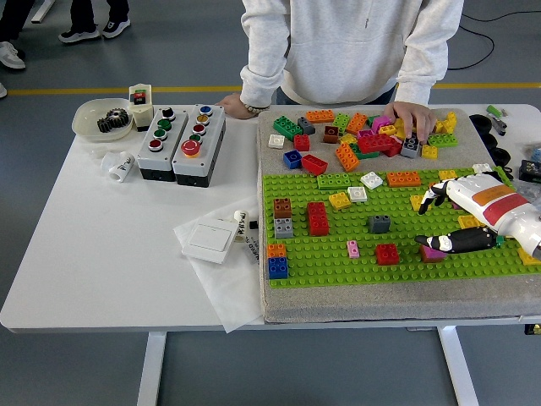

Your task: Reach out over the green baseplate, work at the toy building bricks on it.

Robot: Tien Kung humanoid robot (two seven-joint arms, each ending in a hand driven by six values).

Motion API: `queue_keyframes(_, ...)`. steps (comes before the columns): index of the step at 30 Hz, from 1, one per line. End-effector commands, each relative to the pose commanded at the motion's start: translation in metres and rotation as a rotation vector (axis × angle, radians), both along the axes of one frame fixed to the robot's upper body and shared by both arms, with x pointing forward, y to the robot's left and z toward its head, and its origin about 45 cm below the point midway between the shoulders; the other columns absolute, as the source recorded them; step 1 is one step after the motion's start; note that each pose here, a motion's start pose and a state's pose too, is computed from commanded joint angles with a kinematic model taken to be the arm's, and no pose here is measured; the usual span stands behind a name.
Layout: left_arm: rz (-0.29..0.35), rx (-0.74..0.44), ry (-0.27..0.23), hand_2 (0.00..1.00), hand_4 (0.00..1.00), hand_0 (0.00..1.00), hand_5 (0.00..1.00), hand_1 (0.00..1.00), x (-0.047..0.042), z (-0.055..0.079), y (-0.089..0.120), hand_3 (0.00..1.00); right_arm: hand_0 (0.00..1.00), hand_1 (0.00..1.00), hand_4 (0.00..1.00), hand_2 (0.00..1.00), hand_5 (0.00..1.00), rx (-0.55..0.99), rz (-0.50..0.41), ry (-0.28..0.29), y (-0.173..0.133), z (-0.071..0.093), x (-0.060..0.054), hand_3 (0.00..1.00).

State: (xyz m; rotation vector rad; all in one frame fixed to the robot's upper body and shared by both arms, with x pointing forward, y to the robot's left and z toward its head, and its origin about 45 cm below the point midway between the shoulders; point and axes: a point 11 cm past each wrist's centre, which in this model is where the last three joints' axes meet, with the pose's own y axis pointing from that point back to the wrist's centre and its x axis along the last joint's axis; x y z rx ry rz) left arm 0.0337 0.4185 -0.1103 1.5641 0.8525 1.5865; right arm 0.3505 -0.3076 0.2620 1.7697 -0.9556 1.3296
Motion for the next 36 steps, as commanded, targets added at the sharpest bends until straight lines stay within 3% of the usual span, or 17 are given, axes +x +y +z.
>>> queue_keyframes(8, -0.002, -0.001, -0.002, 0.781, 0.653, 0.718, 0.628, 0.735, 0.0008, 0.000, 0.000, 0.611, 0.556, 0.552, 0.883, 0.603, 0.449, 0.059, -0.068, -0.049, -0.009, 0.018, 0.009, 0.530)
queue_keyframes(11, -0.003, -0.001, -0.001, 0.781, 0.653, 0.718, 0.628, 0.735, 0.0006, 0.000, 0.000, 0.611, 0.556, 0.552, 0.883, 0.603, 0.449, 0.139, -0.133, -0.063, -0.016, 0.022, 0.013, 0.530)
queue_keyframes(12, -0.005, -0.001, 0.000, 0.781, 0.653, 0.718, 0.628, 0.737, 0.0007, 0.000, 0.000, 0.613, 0.605, 0.610, 0.905, 0.683, 0.466, 0.218, -0.190, -0.073, -0.023, 0.025, 0.015, 0.581)
queue_keyframes(15, -0.005, -0.001, 0.000, 0.781, 0.653, 0.718, 0.628, 0.737, 0.0006, 0.000, 0.000, 0.613, 0.605, 0.610, 0.905, 0.683, 0.466, 0.279, -0.225, -0.073, -0.026, 0.026, 0.016, 0.581)
queue_keyframes(17, -0.005, -0.001, 0.001, 0.781, 0.653, 0.718, 0.628, 0.737, 0.0005, 0.000, 0.000, 0.613, 0.605, 0.610, 0.905, 0.683, 0.466, 0.346, -0.264, -0.068, -0.030, 0.026, 0.017, 0.581)
queue_keyframes(18, -0.005, -0.001, 0.001, 0.781, 0.654, 0.718, 0.630, 0.736, 0.0004, 0.000, 0.000, 0.613, 0.674, 0.662, 0.924, 0.742, 0.479, 0.370, -0.276, -0.065, -0.031, 0.026, 0.017, 0.683)
queue_keyframes(23, -0.003, -0.001, 0.004, 0.781, 0.654, 0.718, 0.630, 0.736, -0.0012, 0.000, -0.001, 0.613, 0.674, 0.662, 0.924, 0.742, 0.479, 0.546, -0.346, -0.040, -0.038, 0.026, 0.018, 0.683)
queue_keyframes(24, -0.002, -0.002, 0.005, 0.781, 0.653, 0.719, 0.628, 0.736, -0.0019, 0.000, -0.001, 0.612, 0.717, 0.705, 0.941, 0.776, 0.496, 0.588, -0.356, -0.038, -0.039, 0.027, 0.018, 0.764)
queue_keyframes(36, 0.002, -0.003, 0.014, 0.780, 0.655, 0.719, 0.632, 0.736, -0.0076, -0.001, -0.001, 0.612, 0.762, 0.731, 0.977, 0.796, 0.563, 0.831, -0.476, 0.020, -0.051, 0.020, 0.021, 0.816)
